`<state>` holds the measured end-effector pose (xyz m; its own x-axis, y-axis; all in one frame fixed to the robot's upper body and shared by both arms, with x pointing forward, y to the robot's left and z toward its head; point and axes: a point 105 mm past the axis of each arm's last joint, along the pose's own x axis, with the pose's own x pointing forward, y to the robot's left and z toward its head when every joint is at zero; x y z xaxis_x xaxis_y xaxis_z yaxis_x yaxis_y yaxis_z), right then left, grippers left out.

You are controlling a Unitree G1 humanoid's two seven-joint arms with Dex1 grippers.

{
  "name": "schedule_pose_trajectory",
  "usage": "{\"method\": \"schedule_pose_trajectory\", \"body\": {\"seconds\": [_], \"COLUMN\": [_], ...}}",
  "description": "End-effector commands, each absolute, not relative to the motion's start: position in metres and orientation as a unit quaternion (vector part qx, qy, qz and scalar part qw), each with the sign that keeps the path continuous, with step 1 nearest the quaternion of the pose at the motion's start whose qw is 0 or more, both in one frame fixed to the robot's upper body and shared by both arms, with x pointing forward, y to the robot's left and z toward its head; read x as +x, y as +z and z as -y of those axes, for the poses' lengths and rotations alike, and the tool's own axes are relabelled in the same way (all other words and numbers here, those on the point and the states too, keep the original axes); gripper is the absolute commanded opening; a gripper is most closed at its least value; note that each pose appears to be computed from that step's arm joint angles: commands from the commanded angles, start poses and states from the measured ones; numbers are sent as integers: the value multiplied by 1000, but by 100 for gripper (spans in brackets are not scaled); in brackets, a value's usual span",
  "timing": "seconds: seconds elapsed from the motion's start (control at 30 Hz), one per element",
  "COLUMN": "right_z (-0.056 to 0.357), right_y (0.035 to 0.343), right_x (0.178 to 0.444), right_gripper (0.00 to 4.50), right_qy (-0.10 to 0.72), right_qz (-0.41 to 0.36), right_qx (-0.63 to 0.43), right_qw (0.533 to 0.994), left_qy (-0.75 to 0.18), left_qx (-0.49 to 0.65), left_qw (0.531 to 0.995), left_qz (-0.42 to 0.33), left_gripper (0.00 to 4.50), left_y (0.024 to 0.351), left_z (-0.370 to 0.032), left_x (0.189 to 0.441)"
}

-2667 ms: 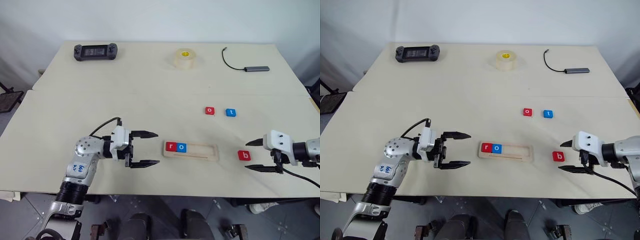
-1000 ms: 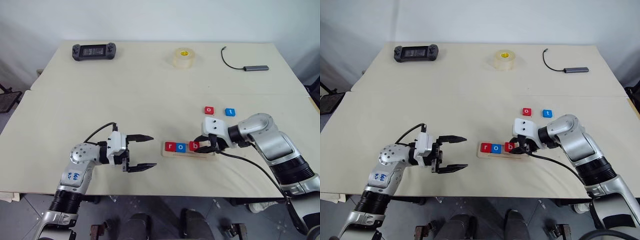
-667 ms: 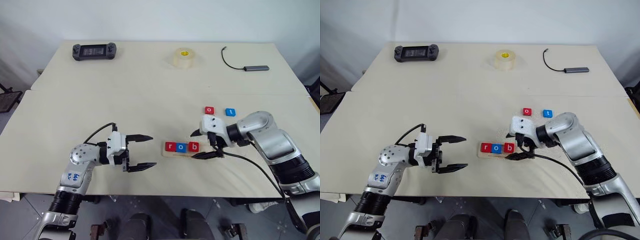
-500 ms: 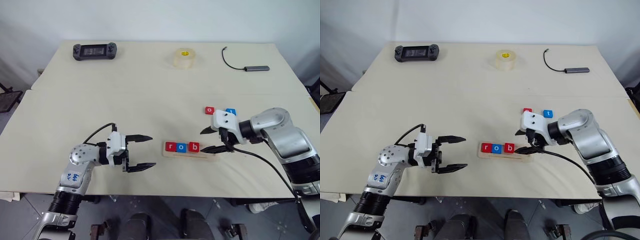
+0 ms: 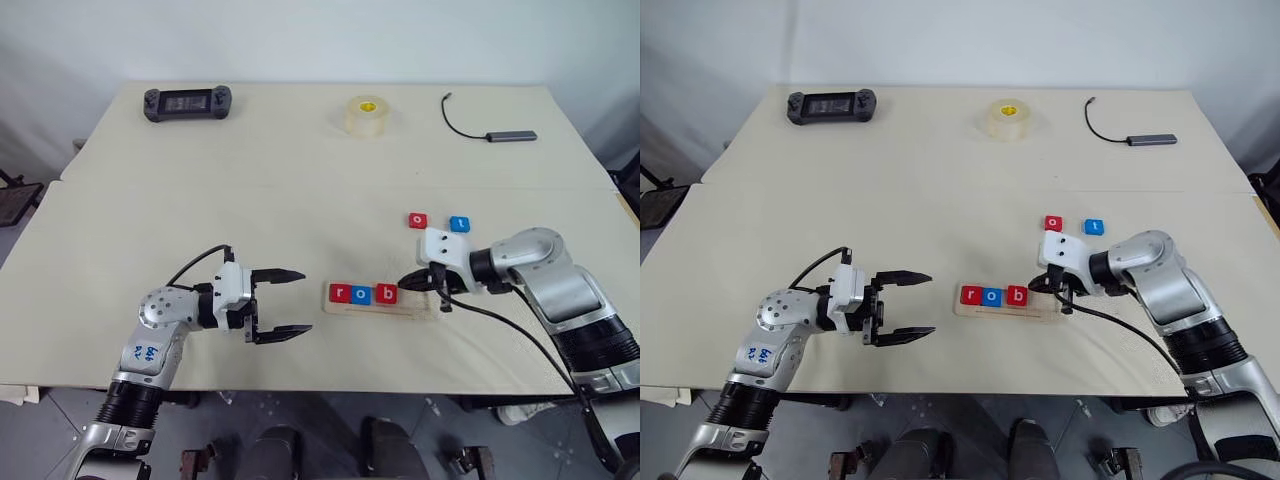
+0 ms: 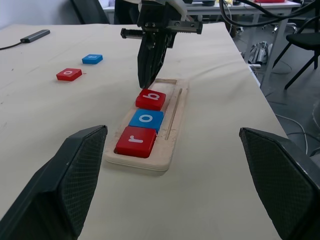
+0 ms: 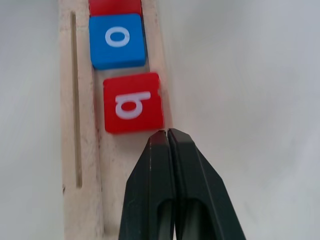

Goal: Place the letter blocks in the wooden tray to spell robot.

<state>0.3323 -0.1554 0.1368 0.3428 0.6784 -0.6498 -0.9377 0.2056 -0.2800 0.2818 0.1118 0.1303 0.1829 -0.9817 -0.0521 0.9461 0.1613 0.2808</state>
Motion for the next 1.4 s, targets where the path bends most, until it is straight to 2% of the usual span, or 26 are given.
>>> {"method": "schedule_pose_trajectory", "body": {"seconds": [0.03,0.43,0.7,0.8,0.87,1.0,1.13,1.17,1.2,1.4], "right_z": [151,134,151,162,169,200,245,259,269,298], "right_y": [144,145,154,165,170,188,177,175,174,148], "right_x": [332,316,311,308,302,281,252,243,236,208], "right_gripper": [3,3,3,56,125,264,403,427,448,448], "right_qy": [540,568,553,527,515,441,334,284,249,138], "right_qz": [-182,-182,-162,-129,-106,-10,0,14,23,24], "right_qx": [-336,-320,-322,-299,-279,-238,-196,-172,-156,-129], "right_qw": [750,736,751,785,804,865,922,943,956,982], "left_qy": [-638,-636,-638,-634,-630,-619,-591,-589,-588,-604], "left_qx": [132,132,129,129,128,98,90,93,95,105], "left_qw": [754,755,755,758,761,775,798,800,801,787], "left_qz": [86,85,84,85,86,81,73,71,69,70], "left_gripper": [450,450,450,450,450,450,450,450,450,450], "left_y": [138,139,137,137,138,144,147,147,147,148], "left_z": [-110,-110,-109,-110,-112,-122,-133,-134,-135,-128], "left_x": [279,279,278,278,278,279,286,289,290,294]}}
